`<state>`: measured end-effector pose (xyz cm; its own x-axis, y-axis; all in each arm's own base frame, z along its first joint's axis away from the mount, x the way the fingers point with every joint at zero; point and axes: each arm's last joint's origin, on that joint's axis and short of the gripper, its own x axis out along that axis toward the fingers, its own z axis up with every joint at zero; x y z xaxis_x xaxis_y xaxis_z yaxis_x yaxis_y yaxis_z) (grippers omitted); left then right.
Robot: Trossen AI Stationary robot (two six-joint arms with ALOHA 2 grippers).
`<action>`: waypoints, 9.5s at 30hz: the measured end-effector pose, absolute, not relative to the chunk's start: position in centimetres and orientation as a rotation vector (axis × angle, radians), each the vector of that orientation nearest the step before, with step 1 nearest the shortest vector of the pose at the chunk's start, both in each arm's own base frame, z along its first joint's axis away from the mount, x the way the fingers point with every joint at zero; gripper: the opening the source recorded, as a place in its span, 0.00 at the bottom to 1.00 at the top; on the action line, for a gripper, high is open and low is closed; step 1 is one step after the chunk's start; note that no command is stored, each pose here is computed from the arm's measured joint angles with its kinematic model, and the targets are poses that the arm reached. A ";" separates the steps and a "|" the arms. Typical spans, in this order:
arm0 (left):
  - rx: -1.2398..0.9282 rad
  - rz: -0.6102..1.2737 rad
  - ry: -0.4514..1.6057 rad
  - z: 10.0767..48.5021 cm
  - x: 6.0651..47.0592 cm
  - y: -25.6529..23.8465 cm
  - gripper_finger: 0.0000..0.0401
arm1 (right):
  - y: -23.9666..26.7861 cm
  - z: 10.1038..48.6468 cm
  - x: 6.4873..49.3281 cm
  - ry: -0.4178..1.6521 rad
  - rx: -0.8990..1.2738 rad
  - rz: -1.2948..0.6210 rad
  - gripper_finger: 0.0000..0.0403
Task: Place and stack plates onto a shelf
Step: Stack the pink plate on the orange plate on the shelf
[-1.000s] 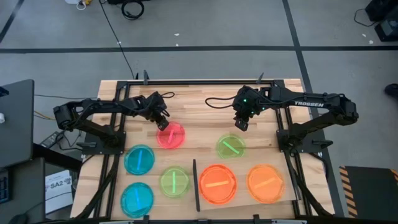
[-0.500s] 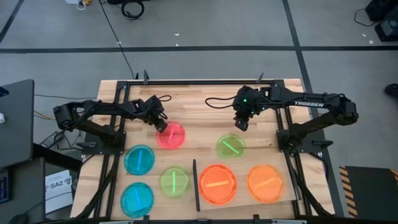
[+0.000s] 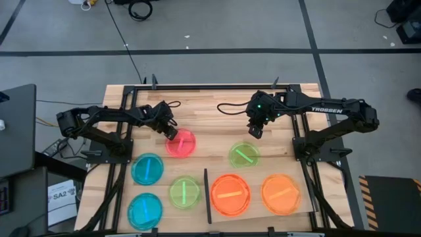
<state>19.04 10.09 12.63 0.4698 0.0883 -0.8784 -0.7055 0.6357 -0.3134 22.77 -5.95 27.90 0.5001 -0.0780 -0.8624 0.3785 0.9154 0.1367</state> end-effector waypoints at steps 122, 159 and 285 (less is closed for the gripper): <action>-0.460 0.431 0.288 25.4 27.1 12.8 0.02 | -7.8 31.3 26.2 0.446 0.487 -0.396 0.33; -0.463 0.433 0.293 25.4 27.1 12.8 0.03 | -8.1 30.1 28.0 0.442 0.438 -0.411 0.20; -0.363 0.033 0.472 26.9 26.2 5.4 0.33 | 3.5 34.7 11.5 0.934 0.830 0.237 0.05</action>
